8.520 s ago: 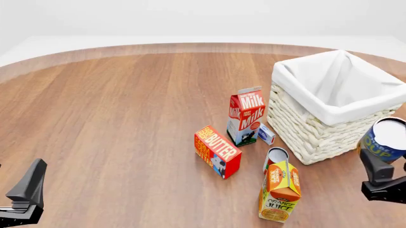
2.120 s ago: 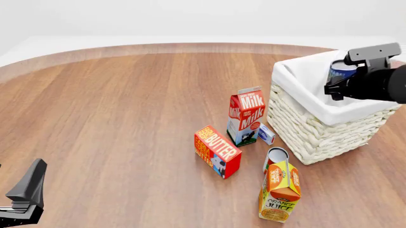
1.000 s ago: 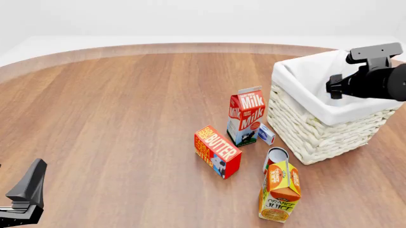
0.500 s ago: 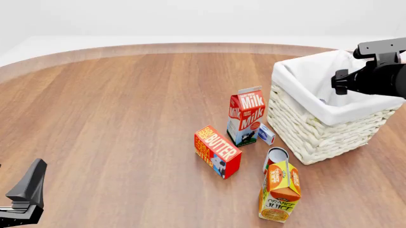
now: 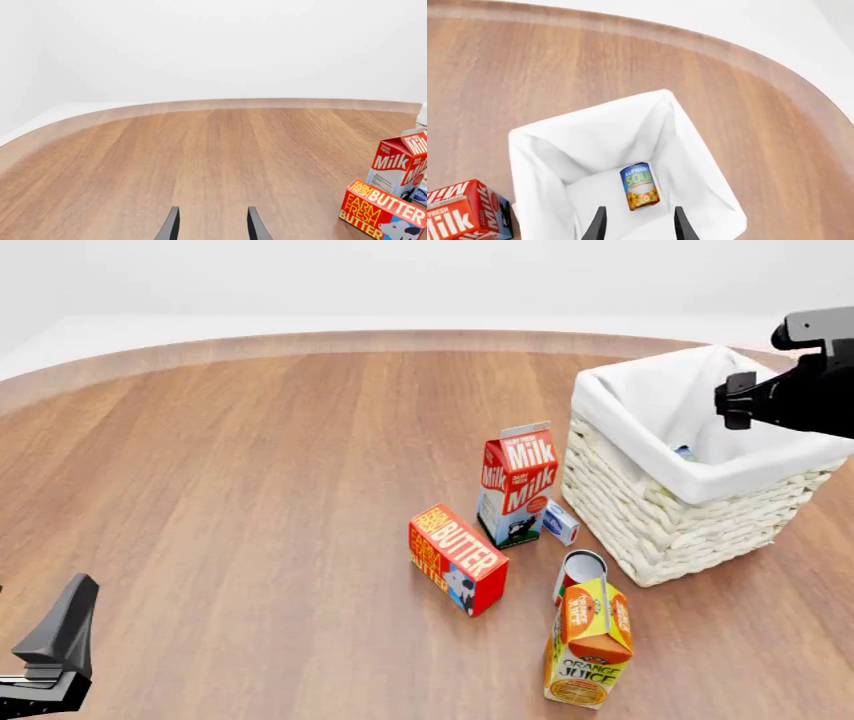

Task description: Pick up the alphabet soup, and put it in the basket.

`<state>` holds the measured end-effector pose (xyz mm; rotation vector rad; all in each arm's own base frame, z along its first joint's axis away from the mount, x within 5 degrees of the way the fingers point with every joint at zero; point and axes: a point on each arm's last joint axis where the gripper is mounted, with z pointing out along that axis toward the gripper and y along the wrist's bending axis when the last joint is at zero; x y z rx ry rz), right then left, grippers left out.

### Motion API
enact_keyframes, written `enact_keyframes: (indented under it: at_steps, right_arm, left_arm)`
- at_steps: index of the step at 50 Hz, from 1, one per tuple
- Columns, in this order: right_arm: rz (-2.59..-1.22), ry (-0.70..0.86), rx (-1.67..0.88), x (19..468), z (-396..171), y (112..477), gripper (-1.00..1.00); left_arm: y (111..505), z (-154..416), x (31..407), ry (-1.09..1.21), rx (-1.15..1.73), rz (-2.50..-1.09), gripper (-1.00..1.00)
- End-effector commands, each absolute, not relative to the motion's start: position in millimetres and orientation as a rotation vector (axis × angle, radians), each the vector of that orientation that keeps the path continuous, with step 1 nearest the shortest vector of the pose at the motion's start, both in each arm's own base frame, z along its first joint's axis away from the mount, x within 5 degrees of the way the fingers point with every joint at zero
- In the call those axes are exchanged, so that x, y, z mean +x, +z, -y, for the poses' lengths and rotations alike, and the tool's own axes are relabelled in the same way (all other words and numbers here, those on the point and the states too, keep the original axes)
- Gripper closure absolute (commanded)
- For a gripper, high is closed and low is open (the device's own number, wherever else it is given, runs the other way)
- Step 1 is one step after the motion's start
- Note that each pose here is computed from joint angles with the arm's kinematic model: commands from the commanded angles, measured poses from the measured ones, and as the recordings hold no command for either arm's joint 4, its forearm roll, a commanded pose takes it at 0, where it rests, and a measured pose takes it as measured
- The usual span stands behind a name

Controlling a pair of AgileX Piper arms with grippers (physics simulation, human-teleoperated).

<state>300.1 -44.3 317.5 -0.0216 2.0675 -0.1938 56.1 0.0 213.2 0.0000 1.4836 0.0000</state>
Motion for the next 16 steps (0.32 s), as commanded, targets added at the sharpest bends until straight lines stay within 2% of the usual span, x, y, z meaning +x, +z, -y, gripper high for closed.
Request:
enact_keyframes:
  at_steps: [1,16]
  right_arm:
    - [-2.022,-0.197,0.002,283.5,44.8,331.2,-1.00]
    - [-1.971,-0.201,0.025,259.0,43.4,345.6,-1.00]
  left_arm:
    - [213.2,0.0,56.1,0.000,0.000,-1.484,-1.00]
    - [213.2,0.0,56.1,0.000,0.000,-1.484,-1.00]
